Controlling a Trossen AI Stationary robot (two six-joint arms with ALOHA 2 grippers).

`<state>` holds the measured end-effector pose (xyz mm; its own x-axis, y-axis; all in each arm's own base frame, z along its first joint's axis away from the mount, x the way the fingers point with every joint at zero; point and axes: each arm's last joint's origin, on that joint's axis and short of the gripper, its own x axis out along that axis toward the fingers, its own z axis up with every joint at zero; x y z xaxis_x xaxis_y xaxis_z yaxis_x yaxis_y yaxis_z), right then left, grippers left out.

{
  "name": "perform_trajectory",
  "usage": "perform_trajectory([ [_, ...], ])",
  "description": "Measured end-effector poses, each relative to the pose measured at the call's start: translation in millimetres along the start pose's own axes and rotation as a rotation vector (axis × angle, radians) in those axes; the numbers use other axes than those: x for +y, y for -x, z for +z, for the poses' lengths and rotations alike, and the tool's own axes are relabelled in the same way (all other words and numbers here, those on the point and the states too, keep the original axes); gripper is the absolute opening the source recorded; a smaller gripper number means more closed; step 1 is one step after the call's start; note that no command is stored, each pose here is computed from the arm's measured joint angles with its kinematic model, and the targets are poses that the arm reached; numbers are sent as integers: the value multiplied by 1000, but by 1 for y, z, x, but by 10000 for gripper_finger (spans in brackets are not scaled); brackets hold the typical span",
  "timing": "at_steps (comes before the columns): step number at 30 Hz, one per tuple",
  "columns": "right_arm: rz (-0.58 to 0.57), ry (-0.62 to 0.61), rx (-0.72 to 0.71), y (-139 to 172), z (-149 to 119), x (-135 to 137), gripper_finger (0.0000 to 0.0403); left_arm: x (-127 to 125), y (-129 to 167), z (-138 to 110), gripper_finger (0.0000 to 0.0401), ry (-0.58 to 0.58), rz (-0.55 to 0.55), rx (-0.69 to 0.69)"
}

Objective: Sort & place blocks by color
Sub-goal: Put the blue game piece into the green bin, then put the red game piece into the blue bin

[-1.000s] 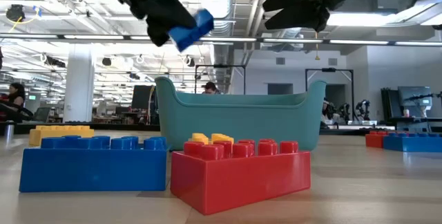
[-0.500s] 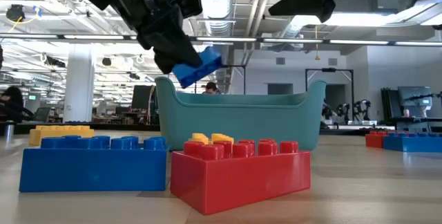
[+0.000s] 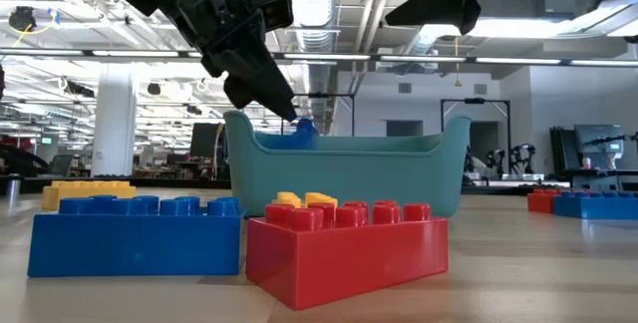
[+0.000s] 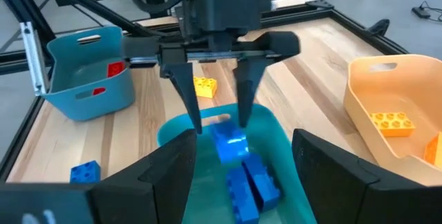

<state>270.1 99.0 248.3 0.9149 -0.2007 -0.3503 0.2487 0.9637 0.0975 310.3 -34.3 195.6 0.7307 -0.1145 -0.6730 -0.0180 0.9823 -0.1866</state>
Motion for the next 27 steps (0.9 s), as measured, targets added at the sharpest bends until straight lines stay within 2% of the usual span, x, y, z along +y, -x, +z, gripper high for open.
perform_trajectory([
  [4,8,3,1,1,-1,2,260,0,0,1,258,11,-7,-10],
  [9,14,2,-2,2,0,3,260,-2,3,12,273,9,-10,-40],
  [14,27,-1,-11,4,4,7,260,-7,26,31,261,-54,-11,-107],
  [21,59,6,-13,10,6,16,260,-8,75,50,239,-88,140,-312],
  [24,45,9,-15,10,5,16,260,-10,79,51,229,-87,156,-343],
  [27,34,10,-15,10,5,16,260,-11,71,42,219,-80,150,-390],
])
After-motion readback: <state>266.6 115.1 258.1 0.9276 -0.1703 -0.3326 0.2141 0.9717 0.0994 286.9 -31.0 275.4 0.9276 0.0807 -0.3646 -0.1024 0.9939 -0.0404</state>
